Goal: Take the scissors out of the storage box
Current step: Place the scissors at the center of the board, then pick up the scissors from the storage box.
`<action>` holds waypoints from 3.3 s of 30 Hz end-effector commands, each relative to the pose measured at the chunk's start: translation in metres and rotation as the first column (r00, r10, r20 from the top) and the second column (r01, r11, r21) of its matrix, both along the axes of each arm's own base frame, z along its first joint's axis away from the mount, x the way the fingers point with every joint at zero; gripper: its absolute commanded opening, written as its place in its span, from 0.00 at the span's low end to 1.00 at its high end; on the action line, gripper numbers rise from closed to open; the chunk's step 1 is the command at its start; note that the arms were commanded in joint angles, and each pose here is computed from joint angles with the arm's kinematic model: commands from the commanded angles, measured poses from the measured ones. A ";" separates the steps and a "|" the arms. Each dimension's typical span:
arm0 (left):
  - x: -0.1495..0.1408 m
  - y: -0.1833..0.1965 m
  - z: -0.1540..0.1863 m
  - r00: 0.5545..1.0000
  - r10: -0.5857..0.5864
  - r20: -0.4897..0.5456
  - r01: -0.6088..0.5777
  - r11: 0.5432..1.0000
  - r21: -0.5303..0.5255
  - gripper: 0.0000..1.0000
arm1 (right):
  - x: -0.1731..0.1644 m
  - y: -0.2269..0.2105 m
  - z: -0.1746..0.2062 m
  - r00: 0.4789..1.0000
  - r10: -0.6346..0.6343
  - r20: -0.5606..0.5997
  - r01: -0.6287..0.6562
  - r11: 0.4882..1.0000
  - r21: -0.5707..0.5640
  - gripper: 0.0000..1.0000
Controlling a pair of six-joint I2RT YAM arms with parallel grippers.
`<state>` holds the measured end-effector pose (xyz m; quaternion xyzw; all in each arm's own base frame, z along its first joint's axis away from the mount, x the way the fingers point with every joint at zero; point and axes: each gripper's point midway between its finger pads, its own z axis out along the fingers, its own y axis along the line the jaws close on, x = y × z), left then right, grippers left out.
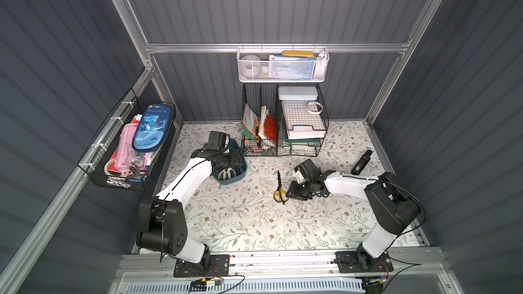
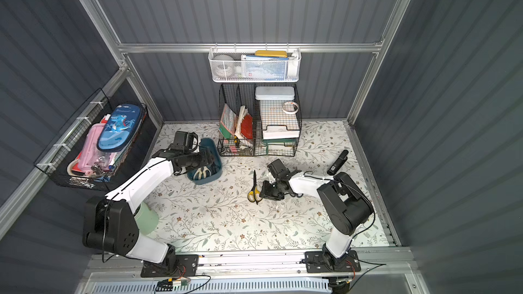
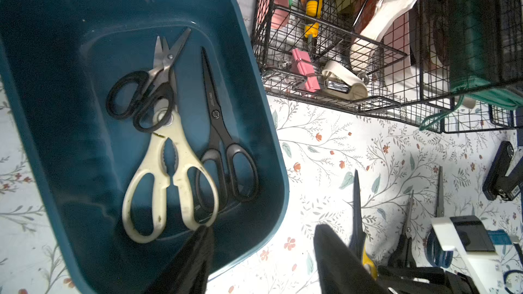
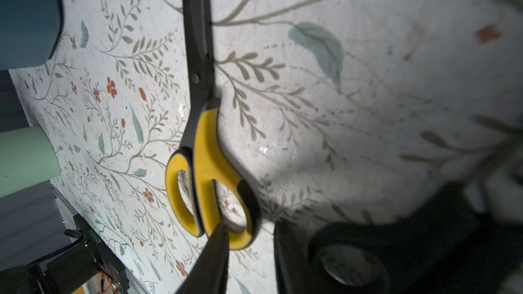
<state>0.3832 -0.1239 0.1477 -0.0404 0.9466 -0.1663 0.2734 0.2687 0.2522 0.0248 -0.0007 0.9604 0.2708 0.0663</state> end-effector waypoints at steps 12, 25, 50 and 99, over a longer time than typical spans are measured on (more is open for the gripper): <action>0.028 0.050 -0.052 0.988 0.128 -0.091 -0.108 0.974 0.200 0.50 | 0.034 0.013 0.082 0.977 0.036 0.209 -0.041 0.999 0.020 0.36; 0.082 0.070 -0.076 0.988 0.099 -0.121 -0.074 0.978 0.196 0.42 | 0.032 0.045 0.072 0.975 0.098 0.200 -0.105 0.994 0.025 0.37; 0.076 0.057 -0.139 0.976 0.042 -0.213 -0.011 0.990 0.143 0.25 | 0.034 0.051 0.072 0.974 0.109 0.198 -0.119 0.992 0.036 0.37; -0.035 -0.080 0.066 0.918 -0.247 0.309 0.335 0.901 -0.276 0.00 | 0.136 0.120 0.188 0.851 -0.211 0.481 0.015 0.925 0.379 0.51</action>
